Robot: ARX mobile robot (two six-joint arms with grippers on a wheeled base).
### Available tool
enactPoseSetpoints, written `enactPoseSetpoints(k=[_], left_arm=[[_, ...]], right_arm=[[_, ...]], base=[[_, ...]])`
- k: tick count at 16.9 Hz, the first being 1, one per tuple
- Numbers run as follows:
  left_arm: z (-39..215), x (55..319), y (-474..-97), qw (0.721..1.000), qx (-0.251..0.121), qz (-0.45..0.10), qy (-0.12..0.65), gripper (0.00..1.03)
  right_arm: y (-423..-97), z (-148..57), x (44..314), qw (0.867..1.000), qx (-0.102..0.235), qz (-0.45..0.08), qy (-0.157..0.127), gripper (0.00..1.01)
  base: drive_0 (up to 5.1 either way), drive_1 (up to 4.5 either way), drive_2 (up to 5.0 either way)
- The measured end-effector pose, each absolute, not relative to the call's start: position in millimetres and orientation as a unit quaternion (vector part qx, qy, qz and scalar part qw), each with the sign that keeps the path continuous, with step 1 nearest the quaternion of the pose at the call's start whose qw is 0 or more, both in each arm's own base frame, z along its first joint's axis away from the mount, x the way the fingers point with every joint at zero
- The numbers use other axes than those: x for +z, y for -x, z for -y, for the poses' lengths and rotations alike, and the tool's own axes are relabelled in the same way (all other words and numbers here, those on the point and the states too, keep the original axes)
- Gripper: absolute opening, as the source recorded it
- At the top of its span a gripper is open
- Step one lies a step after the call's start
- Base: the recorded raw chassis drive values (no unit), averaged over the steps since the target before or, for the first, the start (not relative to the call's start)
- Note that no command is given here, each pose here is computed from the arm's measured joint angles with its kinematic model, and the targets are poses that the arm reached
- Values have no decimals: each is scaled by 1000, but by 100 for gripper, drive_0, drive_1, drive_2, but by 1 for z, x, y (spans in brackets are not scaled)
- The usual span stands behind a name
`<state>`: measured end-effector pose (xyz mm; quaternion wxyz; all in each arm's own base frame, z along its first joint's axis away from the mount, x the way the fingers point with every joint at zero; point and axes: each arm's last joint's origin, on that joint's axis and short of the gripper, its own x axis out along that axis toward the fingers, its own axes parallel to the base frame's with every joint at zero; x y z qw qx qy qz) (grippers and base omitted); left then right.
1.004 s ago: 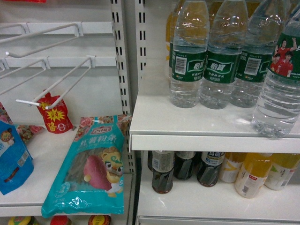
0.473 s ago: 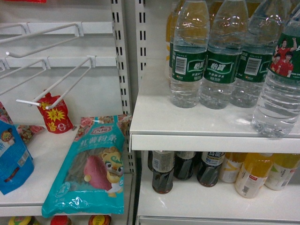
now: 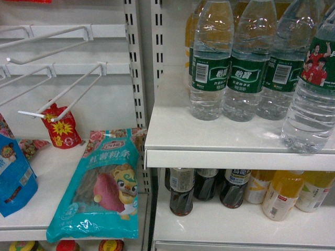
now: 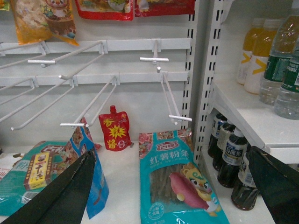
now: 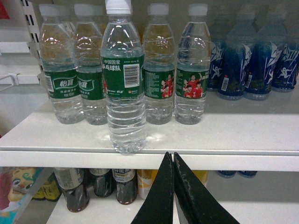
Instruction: Move water from second to third shelf
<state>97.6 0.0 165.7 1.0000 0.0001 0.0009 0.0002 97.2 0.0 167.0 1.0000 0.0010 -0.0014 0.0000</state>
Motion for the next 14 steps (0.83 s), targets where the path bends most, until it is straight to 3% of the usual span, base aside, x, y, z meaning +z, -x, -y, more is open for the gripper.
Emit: enactPoseSetpoints(k=[2, 10, 14], left_arm=[[0, 166, -98, 1000, 0, -1, 0, 98], [0, 166, -98, 1000, 0, -1, 0, 98], [0, 166, -98, 1000, 0, -1, 0, 98]], right_arm=[[-97, 0, 167, 1000, 0, 2, -1, 2], [-97, 0, 167, 1000, 0, 3, -1, 100], [-97, 0, 167, 1000, 0, 3, -1, 98]], base=[[0, 0, 0], [0, 0, 0], [0, 0, 0]])
